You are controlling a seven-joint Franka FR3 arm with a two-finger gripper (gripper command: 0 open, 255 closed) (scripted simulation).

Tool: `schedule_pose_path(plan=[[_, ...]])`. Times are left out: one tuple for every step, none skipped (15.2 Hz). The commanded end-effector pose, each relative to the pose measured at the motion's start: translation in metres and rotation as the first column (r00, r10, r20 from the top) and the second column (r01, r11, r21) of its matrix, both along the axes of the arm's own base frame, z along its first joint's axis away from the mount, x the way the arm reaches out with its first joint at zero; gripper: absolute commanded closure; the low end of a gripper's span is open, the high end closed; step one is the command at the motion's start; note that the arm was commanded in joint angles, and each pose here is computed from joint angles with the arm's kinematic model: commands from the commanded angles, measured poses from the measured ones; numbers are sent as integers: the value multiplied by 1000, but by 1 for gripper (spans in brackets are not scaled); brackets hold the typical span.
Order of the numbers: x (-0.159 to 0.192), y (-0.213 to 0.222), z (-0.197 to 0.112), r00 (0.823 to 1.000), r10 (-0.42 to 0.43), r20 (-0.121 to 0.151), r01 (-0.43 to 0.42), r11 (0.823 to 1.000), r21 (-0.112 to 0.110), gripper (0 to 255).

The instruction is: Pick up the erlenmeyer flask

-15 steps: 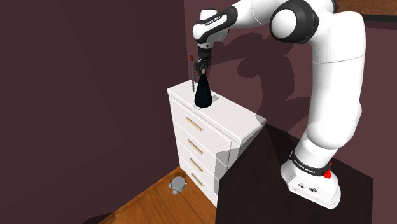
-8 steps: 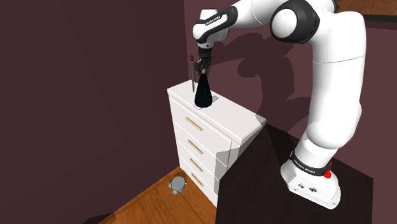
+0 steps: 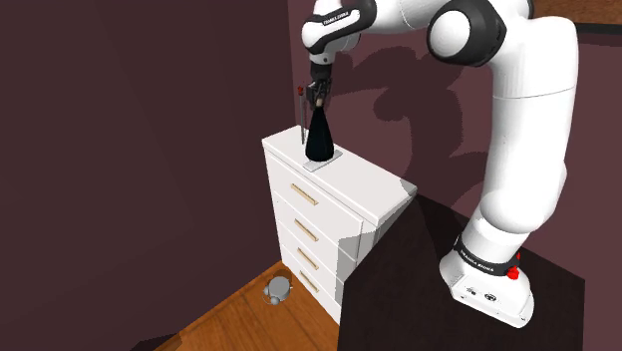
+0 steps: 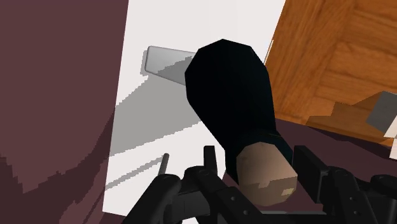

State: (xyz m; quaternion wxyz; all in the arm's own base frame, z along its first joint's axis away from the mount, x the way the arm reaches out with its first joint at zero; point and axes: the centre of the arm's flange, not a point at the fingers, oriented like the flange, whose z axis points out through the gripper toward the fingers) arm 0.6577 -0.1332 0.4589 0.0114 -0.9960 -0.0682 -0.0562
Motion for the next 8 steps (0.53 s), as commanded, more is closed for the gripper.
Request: schedule_pose_path(plan=[[1,0,12,1000,0,2,0,1000,0,255],[1,0,17,1000,0,2,0,1000,0,255],[1,0,22,1000,0,2,0,1000,0,255],[1,0,28,1000,0,2,0,1000,0,255],[1,0,33,1000,0,2,0,1000,0,255],[1,0,38,1000,0,2,0,1000,0,255],[1,0,39,1000,0,2,0,1000,-1,255],[1,0,39,1000,0,2,0,1000,0,255]])
